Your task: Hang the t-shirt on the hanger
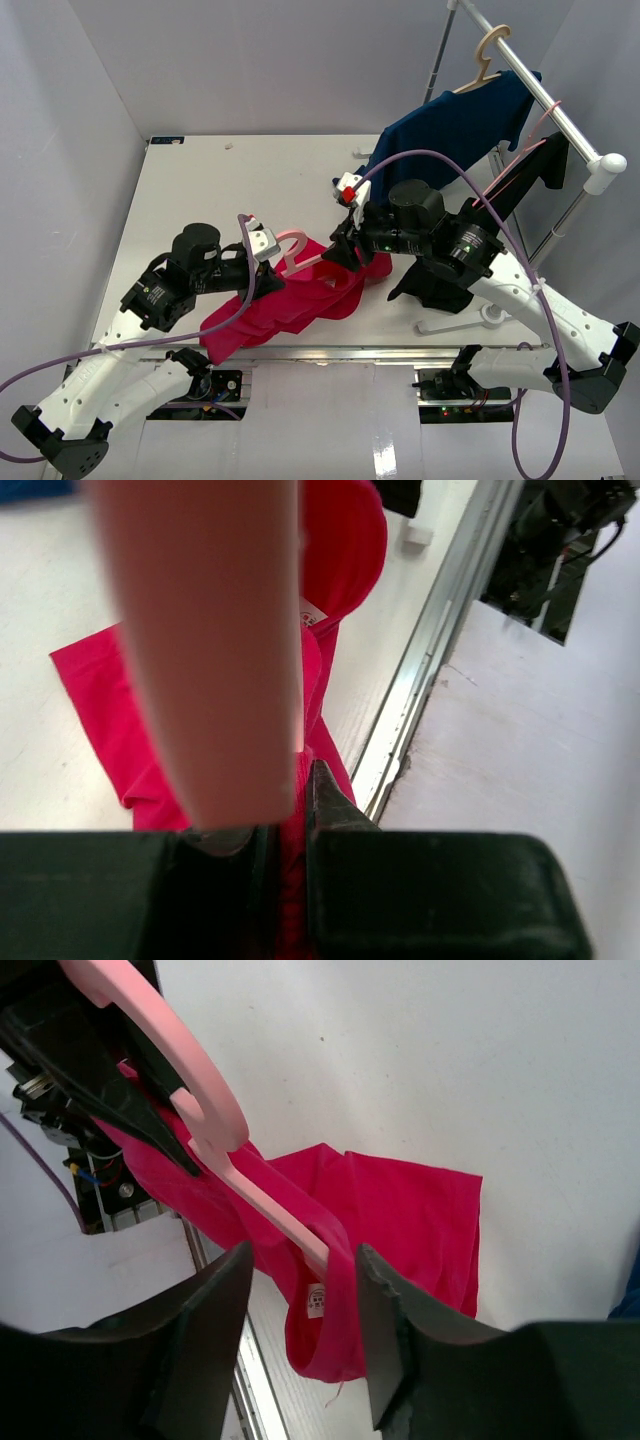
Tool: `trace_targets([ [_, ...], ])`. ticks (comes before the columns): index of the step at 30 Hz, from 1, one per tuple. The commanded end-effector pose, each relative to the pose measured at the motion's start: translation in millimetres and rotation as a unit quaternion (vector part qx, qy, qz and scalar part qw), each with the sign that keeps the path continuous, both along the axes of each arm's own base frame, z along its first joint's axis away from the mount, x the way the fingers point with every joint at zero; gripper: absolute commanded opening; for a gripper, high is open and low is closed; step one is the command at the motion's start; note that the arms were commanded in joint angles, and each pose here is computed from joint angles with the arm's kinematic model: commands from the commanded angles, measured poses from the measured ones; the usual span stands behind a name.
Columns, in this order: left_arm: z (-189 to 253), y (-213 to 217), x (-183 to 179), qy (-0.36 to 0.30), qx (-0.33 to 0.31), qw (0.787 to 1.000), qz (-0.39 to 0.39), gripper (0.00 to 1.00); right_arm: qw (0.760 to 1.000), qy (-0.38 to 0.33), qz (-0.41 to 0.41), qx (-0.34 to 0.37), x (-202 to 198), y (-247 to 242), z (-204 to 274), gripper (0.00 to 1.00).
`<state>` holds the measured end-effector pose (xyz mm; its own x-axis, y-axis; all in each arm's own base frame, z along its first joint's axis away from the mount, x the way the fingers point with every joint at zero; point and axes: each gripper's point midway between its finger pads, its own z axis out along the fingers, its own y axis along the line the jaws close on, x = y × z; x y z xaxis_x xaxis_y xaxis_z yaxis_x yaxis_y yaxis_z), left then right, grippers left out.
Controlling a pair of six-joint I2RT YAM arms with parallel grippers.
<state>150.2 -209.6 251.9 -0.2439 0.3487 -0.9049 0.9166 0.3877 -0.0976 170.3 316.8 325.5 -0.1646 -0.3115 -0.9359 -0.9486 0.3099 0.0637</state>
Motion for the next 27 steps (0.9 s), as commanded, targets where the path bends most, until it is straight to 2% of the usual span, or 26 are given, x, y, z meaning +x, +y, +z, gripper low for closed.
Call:
trace_targets([
  [1,18.4,-13.0,-10.2,-0.013,-0.043,0.998,-0.046,0.0,0.996,-0.04,0.066,0.048,-17.1,9.2,30.8,0.55],
  [10,21.2,-16.9,-12.2,-0.008,-0.051,0.997,-0.057,0.0,0.987,-0.046,0.126,0.091,-18.5,43.2,45.2,0.61],
  [16,20.6,-20.0,-13.9,0.0,-0.055,0.996,-0.066,0.0,0.981,-0.026,0.157,0.115,-18.4,70.0,43.8,0.6],
  [22,22.8,-18.4,-11.3,-0.005,-0.056,0.997,-0.054,0.0,0.973,-0.015,0.169,0.156,-23.5,78.1,49.1,0.4],
  [25,28.8,-17.6,-10.1,-0.008,-0.062,0.997,-0.046,0.0,0.971,-0.019,0.171,0.169,-24.0,78.7,53.6,0.25],
  [27,37.8,-16.2,-9.6,-0.011,-0.07,0.997,-0.036,0.05,0.97,-0.011,0.168,0.175,-24.3,79.3,56.5,0.11],
])
